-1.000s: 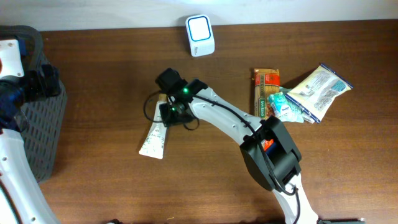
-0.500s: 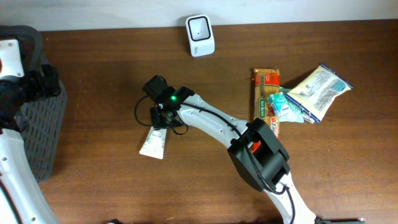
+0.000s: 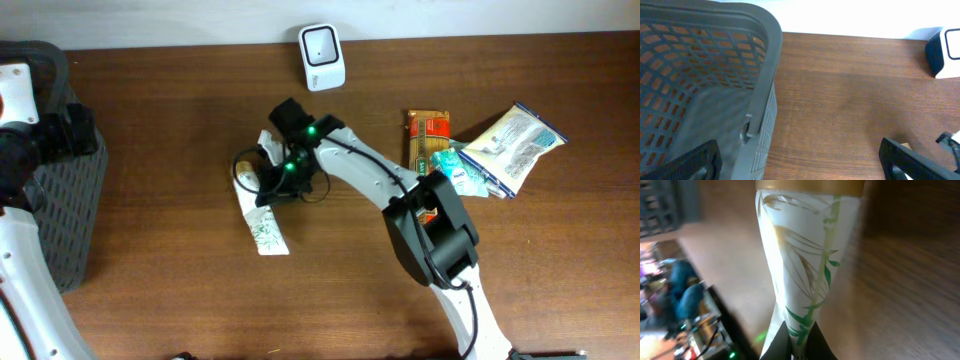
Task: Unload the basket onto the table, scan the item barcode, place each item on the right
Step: 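Grasp the white toothpaste tube with the right gripper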
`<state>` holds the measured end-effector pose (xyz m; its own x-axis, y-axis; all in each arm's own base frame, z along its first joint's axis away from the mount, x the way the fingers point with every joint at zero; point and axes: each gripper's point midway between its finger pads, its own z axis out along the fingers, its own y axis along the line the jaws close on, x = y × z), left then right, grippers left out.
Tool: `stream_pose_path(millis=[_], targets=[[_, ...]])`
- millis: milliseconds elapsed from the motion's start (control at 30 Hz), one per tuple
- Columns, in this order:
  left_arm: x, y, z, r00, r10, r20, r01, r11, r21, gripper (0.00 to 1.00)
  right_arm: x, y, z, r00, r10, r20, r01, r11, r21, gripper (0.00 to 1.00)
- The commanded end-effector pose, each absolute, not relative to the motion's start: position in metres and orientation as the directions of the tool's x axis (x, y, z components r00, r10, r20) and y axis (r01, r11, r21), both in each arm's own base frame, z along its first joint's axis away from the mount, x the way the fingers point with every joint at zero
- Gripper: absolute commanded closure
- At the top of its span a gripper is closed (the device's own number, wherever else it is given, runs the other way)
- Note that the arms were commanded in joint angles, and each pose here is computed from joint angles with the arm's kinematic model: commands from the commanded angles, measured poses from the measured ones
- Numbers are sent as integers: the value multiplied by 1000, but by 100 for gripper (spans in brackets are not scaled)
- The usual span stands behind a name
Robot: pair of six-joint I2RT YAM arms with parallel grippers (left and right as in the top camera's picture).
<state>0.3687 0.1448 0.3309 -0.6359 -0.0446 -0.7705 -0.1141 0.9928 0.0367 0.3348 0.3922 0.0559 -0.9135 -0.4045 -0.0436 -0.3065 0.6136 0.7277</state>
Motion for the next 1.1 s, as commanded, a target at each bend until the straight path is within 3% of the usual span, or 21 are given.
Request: stream_pose_path(millis=[0,67,133,300,367,567,667,800,833,933,1067], targets=[[368,144,337,-628,-25,-778,-102,993,51,1,308,405,59,-872,-487,-38,-289,452,844,96],[368,144,337,-628,-25,-778,-102,993,51,1,299,407,39,-867,-499,-9,-272,458,846,96],[368,144,337,-628,-25,-778,-102,993,51,1,297,397,9,-872,-487,43,-262,538,801,96],[368,144,336,-628,-25,-778,-102,993,51,1,328,358,-13,-911,-408,55,-275,703,656,64],[367,143,335,-633,-28,-773,-102,994,48,1,354,322,-19,-930,-365,49,-282,791,543,57],[367,143,335,-634,-28,-773,-102,994,47,1,392,268,7,-933,-359,17,-340,895,289,53],[366,143,335,-635,-29,-772,-102,994,47,1,399,271,38,-920,-391,-13,-379,882,280,52],[366,143,335,-635,-29,-772,-102,994,47,1,376,305,77,-864,-503,-37,-465,767,442,49],[366,143,335,-635,-29,-772,-102,994,47,1,368,312,80,-848,-529,-37,-482,738,472,44],[366,143,334,-636,-29,-771,-102,994,47,1,342,323,70,-807,-591,10,-517,715,471,15],[366,143,335,-635,-29,-772,-102,994,47,1,314,333,45,-757,-650,58,-557,691,461,5]])
